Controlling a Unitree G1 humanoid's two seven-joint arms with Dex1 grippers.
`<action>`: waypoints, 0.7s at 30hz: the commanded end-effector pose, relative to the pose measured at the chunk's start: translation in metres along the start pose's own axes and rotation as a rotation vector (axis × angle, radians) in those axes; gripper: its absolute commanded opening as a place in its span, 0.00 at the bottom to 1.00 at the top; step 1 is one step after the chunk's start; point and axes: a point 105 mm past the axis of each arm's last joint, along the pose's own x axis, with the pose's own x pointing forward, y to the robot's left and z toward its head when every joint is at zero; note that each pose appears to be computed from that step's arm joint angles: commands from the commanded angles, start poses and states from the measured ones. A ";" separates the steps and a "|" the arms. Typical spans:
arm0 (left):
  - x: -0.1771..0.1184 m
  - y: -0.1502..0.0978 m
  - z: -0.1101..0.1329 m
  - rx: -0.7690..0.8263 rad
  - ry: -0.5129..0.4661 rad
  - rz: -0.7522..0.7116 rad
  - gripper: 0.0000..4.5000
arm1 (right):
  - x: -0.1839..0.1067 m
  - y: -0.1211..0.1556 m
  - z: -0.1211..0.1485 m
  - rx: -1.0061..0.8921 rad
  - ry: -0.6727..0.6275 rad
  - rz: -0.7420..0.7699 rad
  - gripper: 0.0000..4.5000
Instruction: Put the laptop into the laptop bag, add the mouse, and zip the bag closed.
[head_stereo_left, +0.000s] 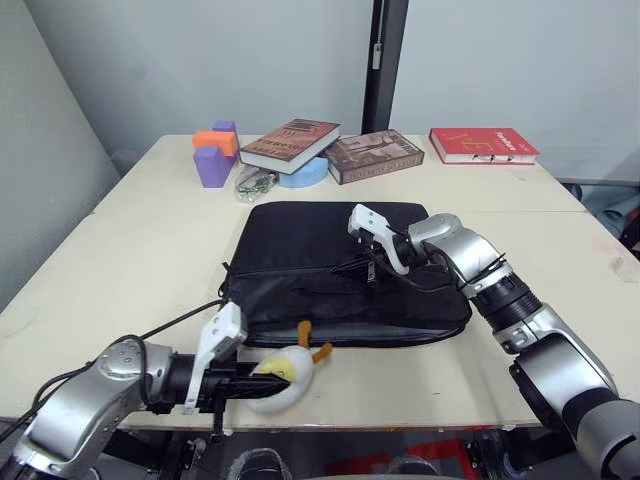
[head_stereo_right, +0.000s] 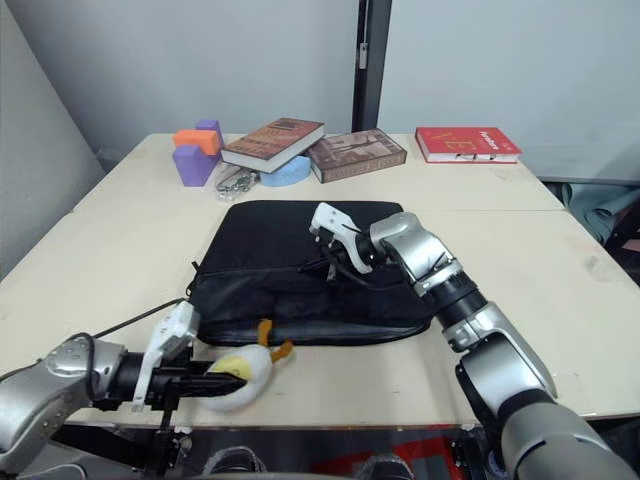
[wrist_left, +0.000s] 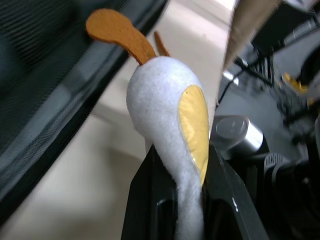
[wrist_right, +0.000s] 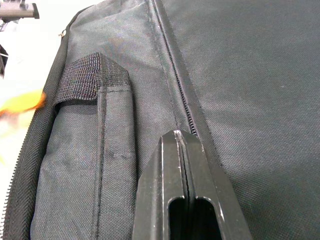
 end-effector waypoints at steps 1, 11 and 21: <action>0.009 0.000 0.006 0.063 -0.008 -0.055 0.00 | 0.008 0.002 -0.043 0.102 0.154 0.001 0.00; 0.049 0.006 0.023 0.179 -0.014 -0.260 0.00 | 0.004 0.002 -0.045 0.113 0.155 -0.015 0.00; 0.083 0.015 0.031 0.256 -0.024 -0.400 0.00 | 0.001 0.001 -0.045 0.123 0.155 -0.031 0.00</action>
